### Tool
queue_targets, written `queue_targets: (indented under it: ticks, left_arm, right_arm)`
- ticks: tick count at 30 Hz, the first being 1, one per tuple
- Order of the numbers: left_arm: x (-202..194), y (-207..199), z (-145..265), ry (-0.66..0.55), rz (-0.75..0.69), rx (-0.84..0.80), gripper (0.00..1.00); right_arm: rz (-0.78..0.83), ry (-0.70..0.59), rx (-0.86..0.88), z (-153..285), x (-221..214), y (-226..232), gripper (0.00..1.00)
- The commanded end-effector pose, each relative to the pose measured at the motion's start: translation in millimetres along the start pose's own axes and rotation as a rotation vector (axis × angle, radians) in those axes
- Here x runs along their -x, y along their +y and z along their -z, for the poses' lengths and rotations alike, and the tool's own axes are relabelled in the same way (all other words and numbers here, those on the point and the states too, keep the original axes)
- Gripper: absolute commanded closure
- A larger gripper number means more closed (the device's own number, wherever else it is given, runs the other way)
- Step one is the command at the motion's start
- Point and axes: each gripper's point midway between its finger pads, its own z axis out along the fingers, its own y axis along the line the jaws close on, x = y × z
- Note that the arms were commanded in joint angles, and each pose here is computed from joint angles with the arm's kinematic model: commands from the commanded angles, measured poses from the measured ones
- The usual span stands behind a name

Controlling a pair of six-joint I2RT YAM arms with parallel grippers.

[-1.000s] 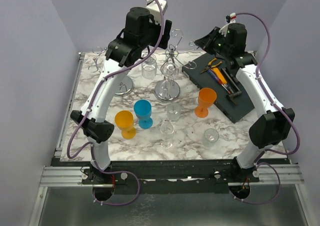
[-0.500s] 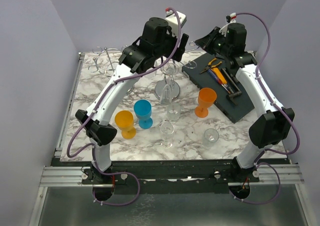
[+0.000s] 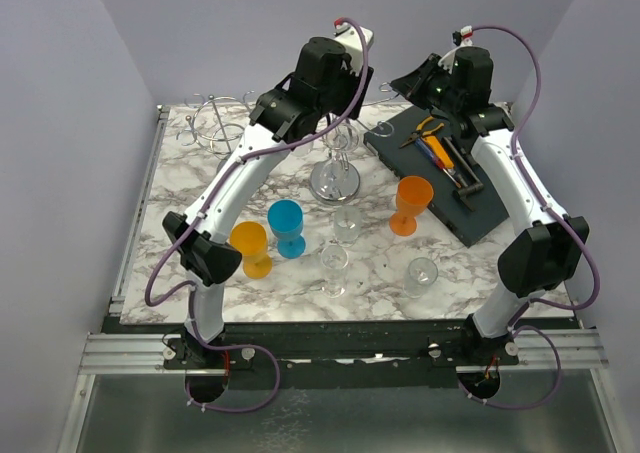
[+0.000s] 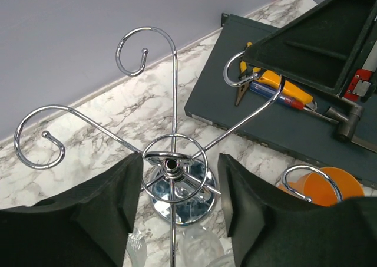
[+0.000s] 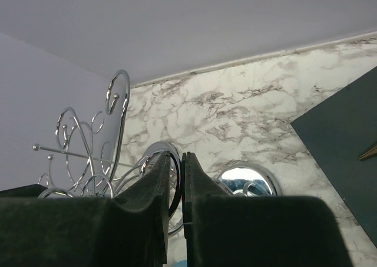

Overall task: Place the wine glass upside down on the wine glass rack
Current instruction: Adjust the wine rack at the center of the board.

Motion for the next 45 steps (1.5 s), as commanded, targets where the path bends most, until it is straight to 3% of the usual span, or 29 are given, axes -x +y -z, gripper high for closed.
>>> queue_targets:
  ticks: [1, 6, 29, 39, 45]
  left_arm:
    - [8, -3, -7, -0.024, 0.019, 0.002, 0.46]
    - [5, -6, -13, -0.017, 0.013, -0.009, 0.61]
    - [15, 47, -35, -0.061, -0.028, 0.105, 0.70]
    - [18, 46, -36, -0.068, -0.074, 0.084, 0.81]
    - [20, 45, -38, -0.077, -0.094, 0.073, 0.83]
  right_arm:
    - [0.031, 0.112, -0.117, -2, -39, -36, 1.00]
    - [0.029, 0.110, -0.121, 0, -40, -37, 1.00]
    - [-0.027, 0.162, -0.043, 28, -80, -20, 0.99]
    - [-0.037, 0.223, -0.041, 39, -118, -19, 1.00]
    - [-0.043, 0.265, -0.036, 48, -145, -14, 1.00]
